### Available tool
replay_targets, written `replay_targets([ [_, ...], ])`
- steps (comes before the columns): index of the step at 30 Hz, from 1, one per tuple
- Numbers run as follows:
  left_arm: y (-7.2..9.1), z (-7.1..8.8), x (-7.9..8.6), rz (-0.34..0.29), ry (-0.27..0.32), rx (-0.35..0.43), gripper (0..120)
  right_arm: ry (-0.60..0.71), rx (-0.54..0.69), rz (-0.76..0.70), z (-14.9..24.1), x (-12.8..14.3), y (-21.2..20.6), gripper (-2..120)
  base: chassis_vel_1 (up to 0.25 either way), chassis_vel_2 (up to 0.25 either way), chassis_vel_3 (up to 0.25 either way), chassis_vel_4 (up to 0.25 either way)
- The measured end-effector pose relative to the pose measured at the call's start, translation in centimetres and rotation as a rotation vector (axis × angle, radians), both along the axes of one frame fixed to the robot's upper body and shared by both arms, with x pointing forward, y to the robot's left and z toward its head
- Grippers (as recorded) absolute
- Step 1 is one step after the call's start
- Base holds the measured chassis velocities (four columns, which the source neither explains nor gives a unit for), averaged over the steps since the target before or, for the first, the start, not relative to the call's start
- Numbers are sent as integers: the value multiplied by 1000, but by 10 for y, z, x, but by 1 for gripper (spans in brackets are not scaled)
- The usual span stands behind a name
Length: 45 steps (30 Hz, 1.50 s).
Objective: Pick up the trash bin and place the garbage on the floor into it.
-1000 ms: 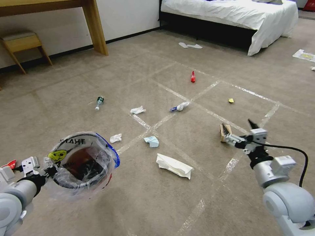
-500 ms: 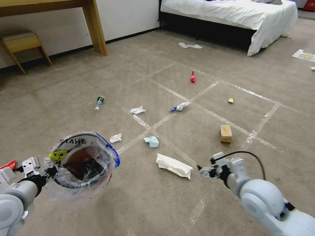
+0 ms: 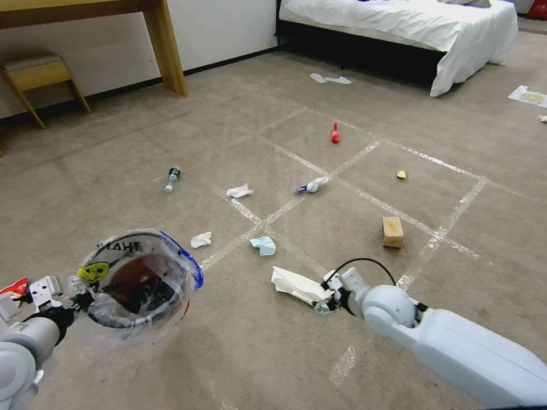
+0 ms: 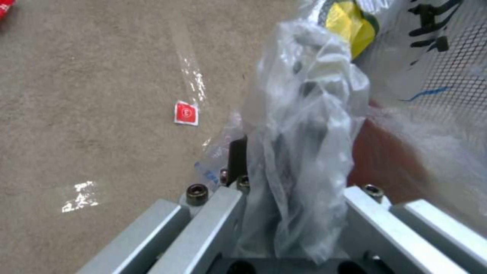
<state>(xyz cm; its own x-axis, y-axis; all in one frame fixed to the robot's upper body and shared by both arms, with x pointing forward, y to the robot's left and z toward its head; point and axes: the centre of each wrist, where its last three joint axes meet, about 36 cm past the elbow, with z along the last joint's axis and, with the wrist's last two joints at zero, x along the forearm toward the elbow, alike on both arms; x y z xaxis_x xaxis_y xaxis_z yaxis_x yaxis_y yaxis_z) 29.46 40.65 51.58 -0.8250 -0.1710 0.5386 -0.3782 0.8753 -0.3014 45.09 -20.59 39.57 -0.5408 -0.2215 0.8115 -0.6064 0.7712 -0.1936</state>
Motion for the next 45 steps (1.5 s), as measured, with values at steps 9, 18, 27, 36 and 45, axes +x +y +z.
replay_targets([
  [9, 4, 1, -2, 17, -8, -3, 1, 8, -97, 77, -46, 22, 19, 100, 0, 0, 0, 0],
  [18, 2, 4, -11, 31, -14, -4, 1, -46, -151, 129, -89, 46, 21, 100, 0, 0, 0, 0],
  [27, -3, 7, -20, 39, -16, -1, 1, -83, -146, 164, -121, 74, 23, 100, 0, 0, 0, 0],
  [36, -1, 10, -22, 44, -23, 2, 1, -96, -122, 187, -135, 74, 52, 100, 0, 0, 0, 0],
  [45, -1, 8, -22, 41, -22, -2, 1, -126, -130, 193, -145, 82, 63, 100, 0, 0, 0, 0],
])
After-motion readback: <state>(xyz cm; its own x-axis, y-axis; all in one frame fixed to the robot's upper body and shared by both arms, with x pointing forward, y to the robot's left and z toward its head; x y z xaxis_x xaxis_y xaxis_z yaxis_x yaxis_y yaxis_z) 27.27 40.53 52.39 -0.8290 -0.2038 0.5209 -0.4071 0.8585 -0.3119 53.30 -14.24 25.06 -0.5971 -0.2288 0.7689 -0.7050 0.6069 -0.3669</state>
